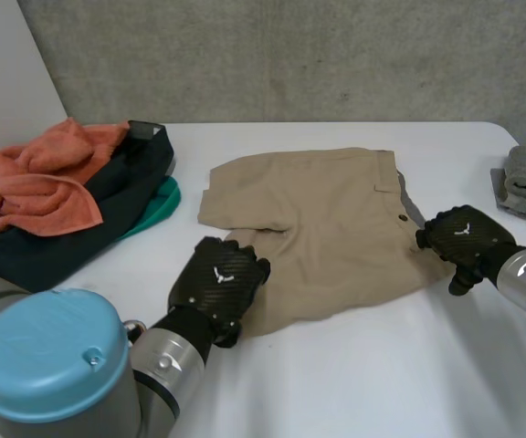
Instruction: Fold the laundry.
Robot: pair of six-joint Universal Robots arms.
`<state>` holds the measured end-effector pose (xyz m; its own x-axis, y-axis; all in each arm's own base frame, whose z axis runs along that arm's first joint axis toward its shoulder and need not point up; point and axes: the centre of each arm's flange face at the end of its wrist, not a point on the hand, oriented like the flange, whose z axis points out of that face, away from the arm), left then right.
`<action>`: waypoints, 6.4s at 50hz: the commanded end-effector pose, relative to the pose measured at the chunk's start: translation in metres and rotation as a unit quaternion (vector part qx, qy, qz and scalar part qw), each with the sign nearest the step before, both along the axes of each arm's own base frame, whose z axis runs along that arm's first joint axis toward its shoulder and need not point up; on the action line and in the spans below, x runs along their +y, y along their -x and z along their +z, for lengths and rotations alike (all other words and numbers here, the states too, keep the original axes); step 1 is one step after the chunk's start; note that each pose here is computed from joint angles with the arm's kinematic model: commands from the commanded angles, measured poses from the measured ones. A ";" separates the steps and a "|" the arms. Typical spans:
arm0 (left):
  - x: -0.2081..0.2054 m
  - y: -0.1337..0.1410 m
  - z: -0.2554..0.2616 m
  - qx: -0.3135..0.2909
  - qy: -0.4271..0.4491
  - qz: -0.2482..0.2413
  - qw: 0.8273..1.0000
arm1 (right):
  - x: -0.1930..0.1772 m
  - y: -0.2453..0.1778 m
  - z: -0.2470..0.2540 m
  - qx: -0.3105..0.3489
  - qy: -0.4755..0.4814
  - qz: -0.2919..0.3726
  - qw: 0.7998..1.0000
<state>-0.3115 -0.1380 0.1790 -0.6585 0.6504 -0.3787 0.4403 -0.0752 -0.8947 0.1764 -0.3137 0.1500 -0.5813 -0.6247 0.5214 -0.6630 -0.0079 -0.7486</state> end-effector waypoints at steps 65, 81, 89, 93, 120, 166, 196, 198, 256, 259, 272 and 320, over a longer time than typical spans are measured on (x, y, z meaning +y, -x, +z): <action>-0.040 0.010 -0.065 -0.095 -0.016 0.012 0.995 | -0.022 -0.014 -0.029 0.009 0.001 0.005 1.000; -0.041 0.010 -0.068 -0.096 -0.021 0.011 0.995 | -0.019 -0.015 -0.031 0.008 -0.004 0.008 1.000; -0.050 0.012 -0.070 -0.093 -0.013 0.018 0.995 | -0.019 -0.015 -0.032 0.008 -0.006 0.008 1.000; -0.054 0.014 -0.067 -0.087 -0.007 0.021 0.996 | -0.018 -0.014 -0.033 0.008 -0.007 0.007 1.000; -0.002 -0.033 0.003 -0.155 -0.080 0.015 0.985 | 0.049 0.001 0.031 0.078 -0.107 -0.009 0.991; -0.212 0.102 -0.017 0.037 0.223 0.036 0.973 | -0.107 -0.061 0.020 -0.027 0.219 -0.166 0.961; -0.124 0.050 0.006 0.059 0.102 0.043 0.992 | 0.005 -0.005 -0.007 -0.098 -0.053 -0.147 0.983; -0.123 0.050 0.006 0.060 0.101 0.043 0.992 | 0.002 -0.006 -0.018 -0.095 -0.056 -0.146 0.983; -0.090 0.103 0.071 0.176 0.067 -0.018 0.982 | 0.025 -0.059 0.093 -0.288 -0.040 -0.046 0.956; -0.091 0.117 0.051 0.150 0.036 -0.024 0.988 | 0.011 -0.063 0.080 -0.263 -0.072 -0.054 0.961; -0.080 0.109 -0.025 0.021 -0.093 0.012 0.995 | -0.017 -0.069 0.017 -0.183 -0.172 -0.068 0.965; -0.057 0.101 0.117 0.158 -0.066 -0.247 0.954 | 0.106 -0.070 -0.043 -0.096 0.070 0.085 0.989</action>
